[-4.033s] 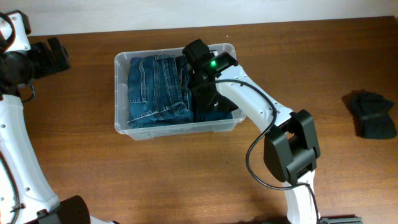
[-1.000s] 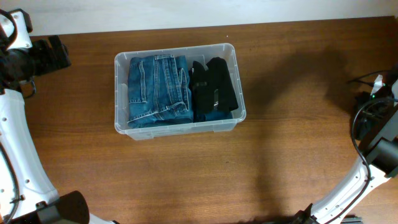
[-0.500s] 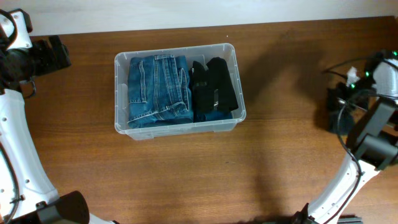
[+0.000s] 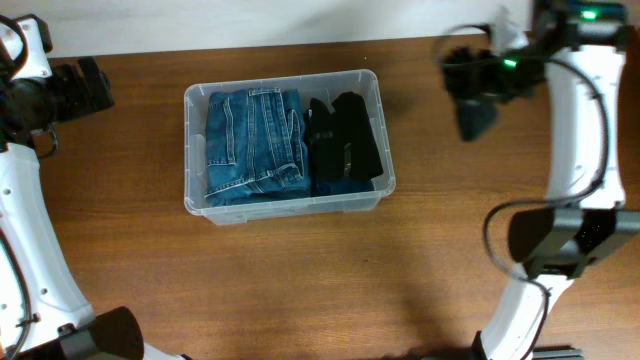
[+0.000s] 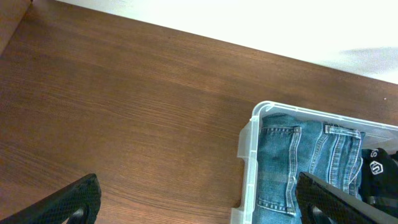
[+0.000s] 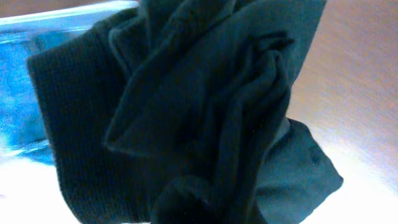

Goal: Pack container

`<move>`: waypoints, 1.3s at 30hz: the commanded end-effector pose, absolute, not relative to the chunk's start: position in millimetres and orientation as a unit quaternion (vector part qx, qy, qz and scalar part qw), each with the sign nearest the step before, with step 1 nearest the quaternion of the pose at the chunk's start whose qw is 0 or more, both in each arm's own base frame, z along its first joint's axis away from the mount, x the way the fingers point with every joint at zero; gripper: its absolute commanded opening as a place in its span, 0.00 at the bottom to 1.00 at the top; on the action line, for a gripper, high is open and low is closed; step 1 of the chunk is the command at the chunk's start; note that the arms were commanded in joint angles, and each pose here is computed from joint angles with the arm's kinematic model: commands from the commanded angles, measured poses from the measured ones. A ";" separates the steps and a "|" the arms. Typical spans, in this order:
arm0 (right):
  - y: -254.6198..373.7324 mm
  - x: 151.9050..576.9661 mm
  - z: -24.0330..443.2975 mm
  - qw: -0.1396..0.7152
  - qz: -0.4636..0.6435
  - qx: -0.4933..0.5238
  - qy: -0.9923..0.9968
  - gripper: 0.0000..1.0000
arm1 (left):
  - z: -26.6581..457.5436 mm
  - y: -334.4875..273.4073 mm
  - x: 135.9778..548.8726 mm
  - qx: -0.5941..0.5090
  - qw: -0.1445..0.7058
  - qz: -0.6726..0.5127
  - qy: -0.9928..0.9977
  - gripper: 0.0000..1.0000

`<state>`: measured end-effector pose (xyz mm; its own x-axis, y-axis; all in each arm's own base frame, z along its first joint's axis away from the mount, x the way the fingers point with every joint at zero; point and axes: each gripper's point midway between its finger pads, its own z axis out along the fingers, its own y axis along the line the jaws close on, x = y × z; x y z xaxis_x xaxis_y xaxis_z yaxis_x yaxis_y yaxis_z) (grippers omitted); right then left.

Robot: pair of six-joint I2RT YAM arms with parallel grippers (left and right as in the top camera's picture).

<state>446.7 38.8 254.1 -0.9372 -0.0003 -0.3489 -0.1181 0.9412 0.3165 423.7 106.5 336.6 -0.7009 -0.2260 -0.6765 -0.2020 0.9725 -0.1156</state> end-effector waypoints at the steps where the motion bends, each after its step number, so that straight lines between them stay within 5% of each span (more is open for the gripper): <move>1: 102.1 438.7 272.4 0.187 0.182 -0.071 0.963 0.04 | 340.0 107.6 425.5 -0.121 0.373 -0.020 0.920 0.99; 17: 210.1 417.5 243.0 0.241 -0.067 -0.037 0.967 0.04 | 336.8 106.5 422.1 -0.122 0.364 -0.022 0.923 0.99; 30: 239.4 429.2 174.0 0.198 -0.084 -0.036 0.976 0.05 | 336.4 106.4 421.7 -0.122 0.363 -0.022 0.923 1.00; 39: 273.9 423.2 139.0 0.140 -0.006 -0.050 0.989 0.68 | 336.5 106.5 421.8 -0.122 0.363 -0.022 0.923 1.00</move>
